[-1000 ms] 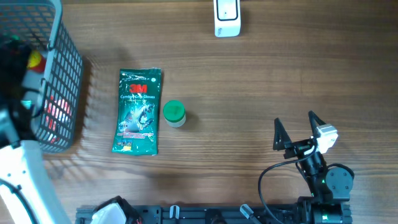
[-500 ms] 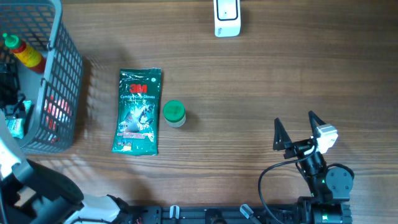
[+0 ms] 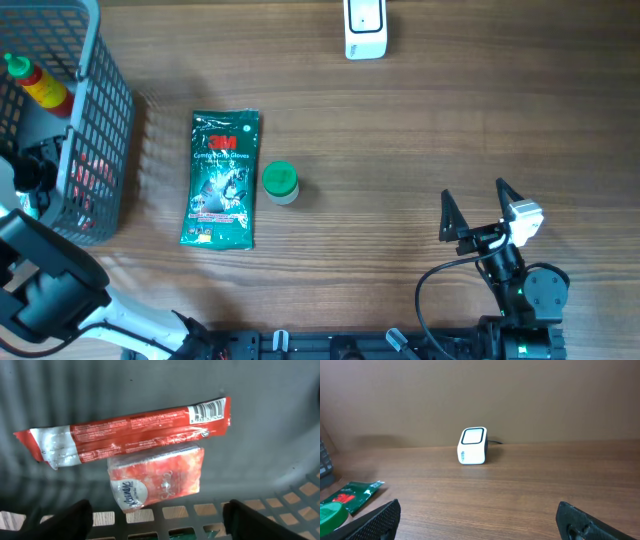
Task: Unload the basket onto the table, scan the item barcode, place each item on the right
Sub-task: 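Reach into the basket and grasp the red-white tissue pack with left gripper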
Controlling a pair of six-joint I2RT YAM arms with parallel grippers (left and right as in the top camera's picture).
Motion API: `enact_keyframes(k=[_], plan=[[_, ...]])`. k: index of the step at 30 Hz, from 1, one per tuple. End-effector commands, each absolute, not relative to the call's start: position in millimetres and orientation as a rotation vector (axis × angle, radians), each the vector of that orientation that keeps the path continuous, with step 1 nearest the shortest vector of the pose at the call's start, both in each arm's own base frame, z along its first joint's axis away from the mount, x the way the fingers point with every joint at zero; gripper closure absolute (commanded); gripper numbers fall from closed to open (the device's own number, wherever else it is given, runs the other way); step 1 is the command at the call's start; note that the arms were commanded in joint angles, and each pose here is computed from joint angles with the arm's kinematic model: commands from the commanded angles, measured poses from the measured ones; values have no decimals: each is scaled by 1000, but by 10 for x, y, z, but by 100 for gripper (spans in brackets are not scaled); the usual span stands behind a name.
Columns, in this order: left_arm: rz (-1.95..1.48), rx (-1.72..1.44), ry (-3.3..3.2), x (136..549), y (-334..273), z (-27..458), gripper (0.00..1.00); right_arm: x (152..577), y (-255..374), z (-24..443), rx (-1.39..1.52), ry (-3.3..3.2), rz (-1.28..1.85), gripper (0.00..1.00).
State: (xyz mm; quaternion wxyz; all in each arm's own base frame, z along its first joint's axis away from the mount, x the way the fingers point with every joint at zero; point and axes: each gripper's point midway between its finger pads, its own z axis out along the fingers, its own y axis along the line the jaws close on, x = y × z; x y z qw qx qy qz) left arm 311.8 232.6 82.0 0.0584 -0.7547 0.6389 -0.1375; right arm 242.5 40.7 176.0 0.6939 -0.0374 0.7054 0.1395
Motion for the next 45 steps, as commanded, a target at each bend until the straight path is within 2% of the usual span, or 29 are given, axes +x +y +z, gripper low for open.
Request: enact_keyframes(k=[1,6,9,11,21,24,26,28,30,32,33,34,36,41,45], plan=[[-388,-2326,1935,3092,2340,729,23,2425,401,1773,-70,1569,314,0],[-291,-2314,1977,3074,2305,637,27,2425,401,1773,-70,1569,314,0],[-213,-2289,2016,3075,2256,585,34,2425,401,1773,-70,1569,314,0],[-180,-2276,2032,3083,2239,578,34,2425,401,1773,-70,1569,314,0],[-82,-2289,2044,3015,2299,484,20,2425,401,1773,-70,1569,314,0],[-97,-2334,2086,2979,2222,338,20,2425,401,1773,-70,1569,314,0],[-92,-2347,2097,2957,2207,303,27,2425,401,1773,-70,1569,314,0],[-90,-2353,2102,2944,2197,297,41,2425,401,1773,-70,1569,314,0],[-89,-2353,2101,2945,2199,297,49,2425,401,1773,-69,1569,314,0],[-89,-2353,2101,2946,2198,297,64,2425,401,1773,-70,1569,314,0],[-89,-2354,2103,2944,2196,294,75,2425,401,1773,-70,1569,314,0],[-80,-2355,2106,2931,2190,282,78,2425,401,1773,-70,1569,314,0],[-55,-2356,2115,2893,2175,230,94,2425,401,1773,-70,1569,314,0],[-21,-2335,2126,2847,2172,156,96,2425,401,1773,-70,1569,314,0],[-49,-2174,2105,3090,2359,715,96,2425,401,1773,-70,1569,314,0]])
